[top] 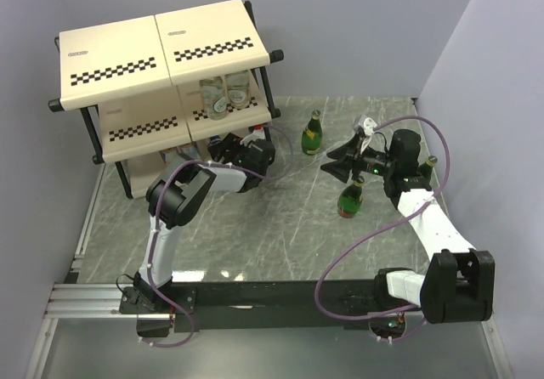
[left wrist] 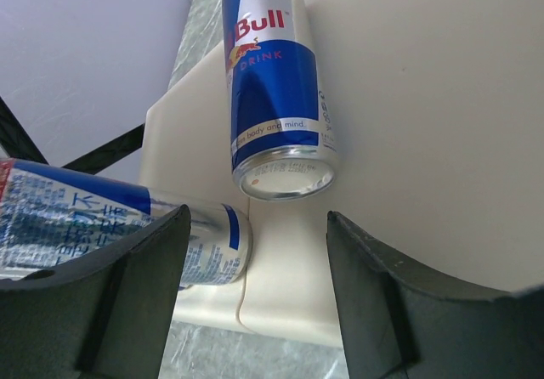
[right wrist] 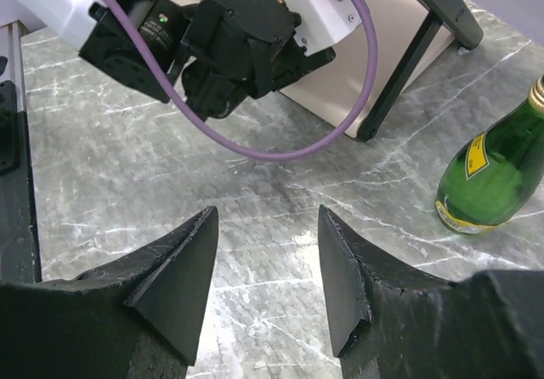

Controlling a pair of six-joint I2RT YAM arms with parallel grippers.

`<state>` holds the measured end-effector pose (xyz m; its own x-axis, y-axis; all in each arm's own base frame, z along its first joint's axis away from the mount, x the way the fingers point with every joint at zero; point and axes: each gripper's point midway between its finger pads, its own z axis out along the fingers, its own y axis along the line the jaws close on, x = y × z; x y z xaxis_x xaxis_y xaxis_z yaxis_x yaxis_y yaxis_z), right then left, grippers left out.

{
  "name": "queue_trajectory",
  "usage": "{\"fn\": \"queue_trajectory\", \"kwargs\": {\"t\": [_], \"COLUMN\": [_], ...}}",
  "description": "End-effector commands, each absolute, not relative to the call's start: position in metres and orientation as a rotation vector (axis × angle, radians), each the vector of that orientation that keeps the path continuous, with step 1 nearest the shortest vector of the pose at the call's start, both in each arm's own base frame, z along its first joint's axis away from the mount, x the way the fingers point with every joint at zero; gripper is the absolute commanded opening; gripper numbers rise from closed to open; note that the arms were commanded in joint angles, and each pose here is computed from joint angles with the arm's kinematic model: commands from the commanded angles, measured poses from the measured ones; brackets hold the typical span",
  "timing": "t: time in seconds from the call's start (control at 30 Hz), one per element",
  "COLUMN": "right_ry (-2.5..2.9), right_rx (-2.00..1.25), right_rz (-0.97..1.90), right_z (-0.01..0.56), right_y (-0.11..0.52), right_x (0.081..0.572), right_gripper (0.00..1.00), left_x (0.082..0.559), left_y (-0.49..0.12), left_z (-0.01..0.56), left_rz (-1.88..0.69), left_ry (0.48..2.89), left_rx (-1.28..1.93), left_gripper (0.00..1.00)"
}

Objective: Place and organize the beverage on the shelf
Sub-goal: Pick up the drink from the shelf.

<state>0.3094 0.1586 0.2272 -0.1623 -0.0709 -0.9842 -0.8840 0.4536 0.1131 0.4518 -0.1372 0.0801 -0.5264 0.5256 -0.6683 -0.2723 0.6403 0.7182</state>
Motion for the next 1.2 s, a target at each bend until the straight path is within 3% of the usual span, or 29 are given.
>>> {"fn": "queue_trajectory", "kwargs": {"t": [0.0, 1.17], "right_ry": [1.522, 1.504], "right_rx": [-0.877, -0.87], "right_rz": [0.901, 0.922], "right_z": [0.237, 0.239], "right_y": [0.159, 0.159], "right_x": [0.307, 0.303], "right_gripper": [0.57, 0.57], "left_x": [0.463, 0.489], "left_y": [-0.14, -0.143], "left_z": [0.089, 0.084], "left_rz": [1.002, 0.887], "left_ry": [1.847, 1.864], "left_rx": [0.144, 0.14], "left_gripper": [0.7, 0.75]}}
